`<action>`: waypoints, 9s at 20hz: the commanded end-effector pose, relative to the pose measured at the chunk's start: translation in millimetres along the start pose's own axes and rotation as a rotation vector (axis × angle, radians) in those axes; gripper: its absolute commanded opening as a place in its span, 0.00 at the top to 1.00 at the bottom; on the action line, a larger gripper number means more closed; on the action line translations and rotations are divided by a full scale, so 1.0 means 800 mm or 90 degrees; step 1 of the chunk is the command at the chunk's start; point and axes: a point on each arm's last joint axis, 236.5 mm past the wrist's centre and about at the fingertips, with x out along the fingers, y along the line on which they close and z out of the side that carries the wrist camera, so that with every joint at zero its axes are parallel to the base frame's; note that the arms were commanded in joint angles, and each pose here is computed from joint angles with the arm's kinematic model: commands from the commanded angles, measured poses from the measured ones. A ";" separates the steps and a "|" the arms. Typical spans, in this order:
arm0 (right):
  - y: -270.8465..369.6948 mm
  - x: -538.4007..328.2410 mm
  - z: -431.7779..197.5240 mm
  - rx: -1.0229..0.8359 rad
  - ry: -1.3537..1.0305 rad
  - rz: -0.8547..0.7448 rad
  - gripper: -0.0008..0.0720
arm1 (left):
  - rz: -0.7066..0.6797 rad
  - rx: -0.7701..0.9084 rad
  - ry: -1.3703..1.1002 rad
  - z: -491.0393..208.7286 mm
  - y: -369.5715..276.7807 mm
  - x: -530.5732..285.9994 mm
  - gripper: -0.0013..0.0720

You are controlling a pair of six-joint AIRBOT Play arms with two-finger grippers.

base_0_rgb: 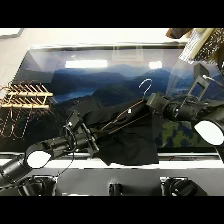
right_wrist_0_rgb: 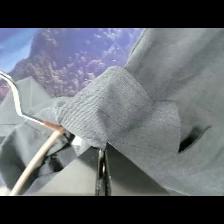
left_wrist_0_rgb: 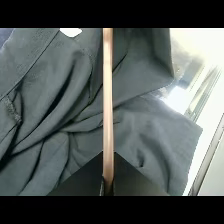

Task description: Fold the clothes and pants, and hang the long-sleeved shirts on hangers.

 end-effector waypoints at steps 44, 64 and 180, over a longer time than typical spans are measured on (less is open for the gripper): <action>-0.071 0.064 0.066 -0.808 0.132 0.318 0.31 | -0.005 -0.026 -0.006 0.002 -0.006 0.005 0.96; -0.067 0.129 0.051 -0.887 0.163 0.302 0.38 | -0.005 -0.026 -0.005 0.001 -0.005 0.005 0.96; 0.030 0.108 0.044 -0.817 0.030 0.154 0.96 | 0.140 -0.250 0.093 0.110 0.100 -0.035 0.96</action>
